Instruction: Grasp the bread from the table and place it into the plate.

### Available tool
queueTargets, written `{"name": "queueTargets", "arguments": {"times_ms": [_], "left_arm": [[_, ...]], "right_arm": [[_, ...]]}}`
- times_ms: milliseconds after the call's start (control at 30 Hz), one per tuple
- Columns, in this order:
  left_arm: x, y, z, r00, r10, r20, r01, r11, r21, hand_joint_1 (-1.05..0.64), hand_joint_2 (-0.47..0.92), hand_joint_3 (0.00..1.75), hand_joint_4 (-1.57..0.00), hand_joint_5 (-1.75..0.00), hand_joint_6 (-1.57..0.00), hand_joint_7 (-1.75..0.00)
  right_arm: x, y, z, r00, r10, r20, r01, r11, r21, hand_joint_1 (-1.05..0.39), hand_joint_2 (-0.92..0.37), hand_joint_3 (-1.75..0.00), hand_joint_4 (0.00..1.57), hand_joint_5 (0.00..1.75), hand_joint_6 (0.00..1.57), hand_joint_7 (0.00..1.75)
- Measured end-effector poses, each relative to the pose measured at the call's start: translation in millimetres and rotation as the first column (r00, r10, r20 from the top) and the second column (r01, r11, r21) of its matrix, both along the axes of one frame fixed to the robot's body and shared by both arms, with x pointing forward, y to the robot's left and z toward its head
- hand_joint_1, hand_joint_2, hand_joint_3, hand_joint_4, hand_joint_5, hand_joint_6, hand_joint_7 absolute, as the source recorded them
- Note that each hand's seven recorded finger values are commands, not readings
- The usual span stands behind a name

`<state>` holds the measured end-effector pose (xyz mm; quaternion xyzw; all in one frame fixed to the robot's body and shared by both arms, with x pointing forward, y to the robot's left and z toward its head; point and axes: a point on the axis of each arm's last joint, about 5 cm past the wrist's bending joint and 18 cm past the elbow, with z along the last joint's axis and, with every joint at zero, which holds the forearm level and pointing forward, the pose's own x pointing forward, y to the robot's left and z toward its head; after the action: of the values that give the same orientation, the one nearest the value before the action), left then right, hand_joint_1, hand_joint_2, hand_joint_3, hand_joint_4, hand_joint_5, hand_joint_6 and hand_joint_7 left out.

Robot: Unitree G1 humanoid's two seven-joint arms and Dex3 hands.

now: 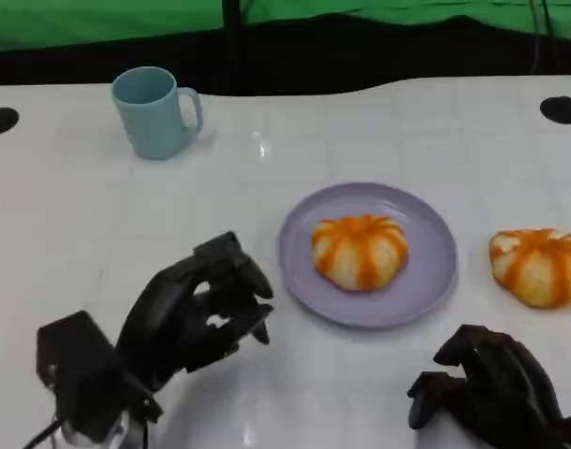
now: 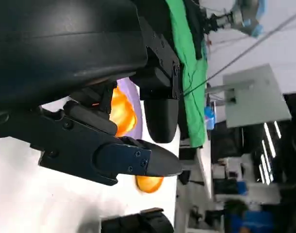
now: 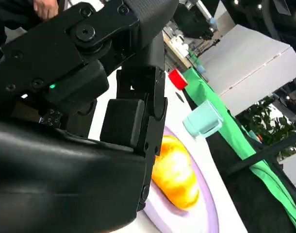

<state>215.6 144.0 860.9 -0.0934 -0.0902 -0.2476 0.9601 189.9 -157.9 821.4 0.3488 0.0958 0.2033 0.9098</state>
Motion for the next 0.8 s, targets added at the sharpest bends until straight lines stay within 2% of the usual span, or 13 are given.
{"name": "queueTargets", "arguments": {"times_ms": [200, 433, 633, 800], "left_arm": [[-14, -1, -10.9, 0.994, 0.000, -0.105, -0.019, 0.984, -0.177, -0.70, 0.92, 0.32, -0.83, -1.75, -0.58, -1.75], [-26, 1, -18.2, 0.977, -0.067, -0.203, -0.003, 0.946, -0.325, -0.73, 0.92, 0.23, -0.90, -1.75, -0.67, -1.75], [-37, 3, -25.9, 0.954, -0.113, -0.279, -0.007, 0.918, -0.396, -0.74, 0.92, 0.18, -0.90, -1.75, -0.69, -1.75], [-39, 6, -27.3, 0.954, -0.115, -0.277, -0.009, 0.913, -0.408, -0.76, 0.92, 0.17, -0.94, -1.75, -0.72, -1.75]], "right_arm": [[0.0, -0.7, 0.0, 1.000, -0.001, 0.000, 0.001, 1.000, -0.001, -1.05, -0.72, 0.00, 1.57, 0.75, 1.57, 0.39], [0.4, -1.4, 0.3, 1.000, -0.002, 0.000, 0.002, 1.000, -0.003, -1.04, -0.72, 0.00, 1.57, 0.74, 1.57, 0.36], [1.2, -3.4, 0.0, 1.000, 0.004, 0.008, -0.004, 1.000, 0.003, -1.03, -0.73, -0.01, 1.57, 0.74, 1.57, 0.37], [1.0, -4.0, -0.2, 1.000, 0.003, 0.007, -0.003, 1.000, 0.001, -1.05, -0.73, 0.00, 1.57, 0.74, 1.57, 0.38]]}}
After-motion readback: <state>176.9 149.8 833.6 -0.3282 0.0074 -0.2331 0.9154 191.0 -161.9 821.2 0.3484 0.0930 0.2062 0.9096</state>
